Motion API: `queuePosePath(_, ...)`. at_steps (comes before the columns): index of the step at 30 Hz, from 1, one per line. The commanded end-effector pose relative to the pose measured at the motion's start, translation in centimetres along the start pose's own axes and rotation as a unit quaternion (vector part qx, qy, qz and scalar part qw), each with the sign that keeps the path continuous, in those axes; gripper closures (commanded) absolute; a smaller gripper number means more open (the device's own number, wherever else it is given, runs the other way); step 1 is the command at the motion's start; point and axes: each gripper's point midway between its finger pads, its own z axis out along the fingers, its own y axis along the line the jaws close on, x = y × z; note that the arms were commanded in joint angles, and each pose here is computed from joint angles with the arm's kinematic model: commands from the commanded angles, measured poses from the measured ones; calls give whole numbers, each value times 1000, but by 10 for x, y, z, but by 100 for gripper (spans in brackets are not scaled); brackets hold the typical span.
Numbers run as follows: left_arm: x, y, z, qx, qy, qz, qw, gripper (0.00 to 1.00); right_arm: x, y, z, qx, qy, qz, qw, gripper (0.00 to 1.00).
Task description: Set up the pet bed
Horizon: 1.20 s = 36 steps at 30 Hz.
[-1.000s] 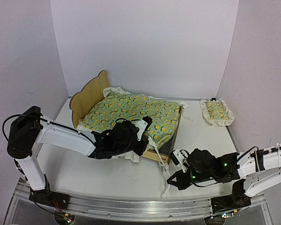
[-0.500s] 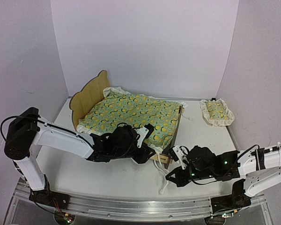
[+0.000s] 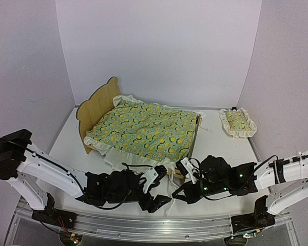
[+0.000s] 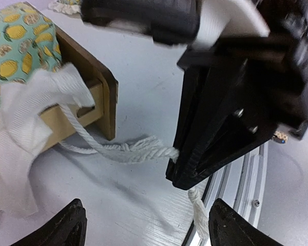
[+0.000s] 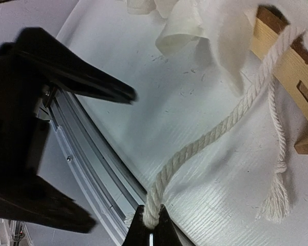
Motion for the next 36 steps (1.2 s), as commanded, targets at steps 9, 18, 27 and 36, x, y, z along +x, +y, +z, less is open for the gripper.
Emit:
queuePosePath(9,23,-25,52,57,17,2,998,50,-30,32,-9,-53,-37,5,998,100)
queuePosePath(18,12,-44,-3,138,-19,12,990,18,-26,22,-4,-31,-33,4,999,100)
queuePosePath(27,3,-57,30,150,-18,12,988,26,-34,31,-4,-41,-39,6,998,100)
queuePosePath(36,10,-15,25,54,-18,-12,998,100,-31,4,-7,8,-35,26,999,87)
